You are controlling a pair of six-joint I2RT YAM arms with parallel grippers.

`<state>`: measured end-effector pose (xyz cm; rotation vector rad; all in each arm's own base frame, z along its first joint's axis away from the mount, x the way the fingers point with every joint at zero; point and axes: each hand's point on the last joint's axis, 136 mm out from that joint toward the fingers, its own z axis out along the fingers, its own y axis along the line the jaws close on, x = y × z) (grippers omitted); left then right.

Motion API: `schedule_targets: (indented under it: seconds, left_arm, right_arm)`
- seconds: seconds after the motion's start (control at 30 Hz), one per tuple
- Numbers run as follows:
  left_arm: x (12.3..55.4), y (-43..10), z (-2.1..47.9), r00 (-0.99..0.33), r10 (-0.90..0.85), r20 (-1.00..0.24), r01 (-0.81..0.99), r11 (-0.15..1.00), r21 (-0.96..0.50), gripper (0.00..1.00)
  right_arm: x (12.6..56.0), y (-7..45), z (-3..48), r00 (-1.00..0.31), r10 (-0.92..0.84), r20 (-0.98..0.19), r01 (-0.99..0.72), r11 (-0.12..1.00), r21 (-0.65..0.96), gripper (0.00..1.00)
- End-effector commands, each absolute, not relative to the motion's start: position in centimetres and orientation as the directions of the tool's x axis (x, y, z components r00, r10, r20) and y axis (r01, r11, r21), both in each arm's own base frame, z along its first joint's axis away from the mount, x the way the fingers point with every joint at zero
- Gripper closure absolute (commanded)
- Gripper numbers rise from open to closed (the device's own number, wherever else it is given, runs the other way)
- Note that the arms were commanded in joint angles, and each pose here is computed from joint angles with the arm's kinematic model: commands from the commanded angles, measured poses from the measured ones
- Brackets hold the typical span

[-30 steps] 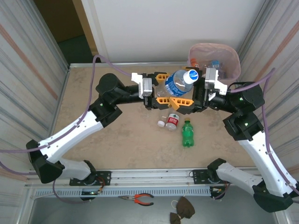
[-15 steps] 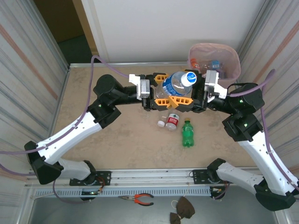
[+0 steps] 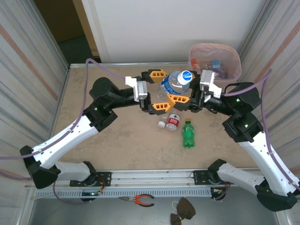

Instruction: Put the plastic bottles in the bin

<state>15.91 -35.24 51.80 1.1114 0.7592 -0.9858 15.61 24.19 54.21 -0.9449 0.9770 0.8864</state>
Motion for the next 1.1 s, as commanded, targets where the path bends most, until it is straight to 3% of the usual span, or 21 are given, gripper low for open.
schedule_targets:
  seconds: [0.0,0.33,0.57,0.83,1.07]
  left_arm:
    - [15.8,-33.9,51.9,0.430,-0.222,-0.875,0.899,0.192,0.393,0.16]
    - [19.0,-32.9,48.7,0.326,-0.053,-0.944,0.897,0.334,0.291,0.16]
    - [20.9,-32.7,46.4,0.204,0.039,-0.978,0.894,0.401,0.202,0.17]
    - [22.4,-32.1,45.0,0.086,0.059,-0.995,0.883,0.458,0.103,0.17]
    - [23.3,-32.0,44.0,0.016,0.075,-0.997,0.875,0.482,0.050,0.18]
  right_arm:
    - [17.3,23.2,55.1,0.343,0.123,-0.931,-0.856,0.450,-0.256,0.42]
    - [25.8,19.7,54.2,0.197,0.001,-0.980,-0.702,0.698,-0.140,0.49]
    - [34.2,13.2,51.4,-0.040,0.053,-0.998,-0.504,0.861,0.066,0.53]
    - [41.1,6.9,46.3,-0.277,0.109,-0.955,-0.292,0.937,0.192,0.58]
    - [44.5,2.2,41.1,-0.502,0.130,-0.855,-0.068,0.980,0.188,0.60]
